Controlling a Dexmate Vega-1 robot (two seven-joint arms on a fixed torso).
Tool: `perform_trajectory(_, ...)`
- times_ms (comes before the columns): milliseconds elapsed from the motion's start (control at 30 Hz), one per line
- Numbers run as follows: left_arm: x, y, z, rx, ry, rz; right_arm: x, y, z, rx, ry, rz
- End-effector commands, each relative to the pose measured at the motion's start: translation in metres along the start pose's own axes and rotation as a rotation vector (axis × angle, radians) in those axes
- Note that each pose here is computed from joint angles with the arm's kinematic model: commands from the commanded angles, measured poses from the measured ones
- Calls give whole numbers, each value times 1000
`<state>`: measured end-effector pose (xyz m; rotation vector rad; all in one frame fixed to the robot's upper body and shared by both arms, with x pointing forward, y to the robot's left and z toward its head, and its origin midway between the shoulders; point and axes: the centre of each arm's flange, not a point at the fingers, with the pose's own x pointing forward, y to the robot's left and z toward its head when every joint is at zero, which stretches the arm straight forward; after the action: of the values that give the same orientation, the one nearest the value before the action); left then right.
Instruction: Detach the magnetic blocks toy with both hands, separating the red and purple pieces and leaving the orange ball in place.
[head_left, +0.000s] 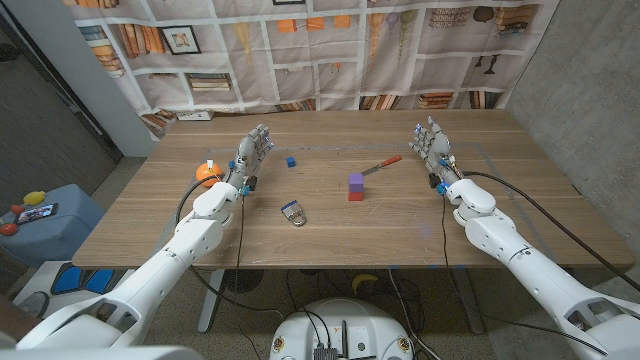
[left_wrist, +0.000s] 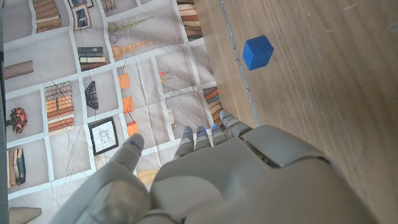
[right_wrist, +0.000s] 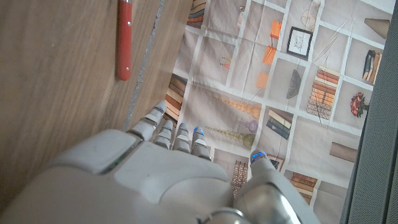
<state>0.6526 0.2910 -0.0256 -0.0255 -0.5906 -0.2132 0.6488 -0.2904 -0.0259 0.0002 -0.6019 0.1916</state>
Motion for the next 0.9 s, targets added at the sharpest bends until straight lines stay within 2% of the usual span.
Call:
perform_trajectory(33,3,1,11,31,4,-19,-3,7,12,-99,-14,11)
perform_trajectory(300,-5,0,14,36,2,-9,-5,13,23,-190,-12,25)
perform_trajectory(367,-6,-1,15,37,0,-7,-7,15,26,-212,-29,31)
perform_trajectory(700,-9,-3,18,56,15,-13,-15,22,40,-356,-35,53)
perform_trajectory(900,-11,3,21,56,-1,7,-21,27,47,-455,-27,71)
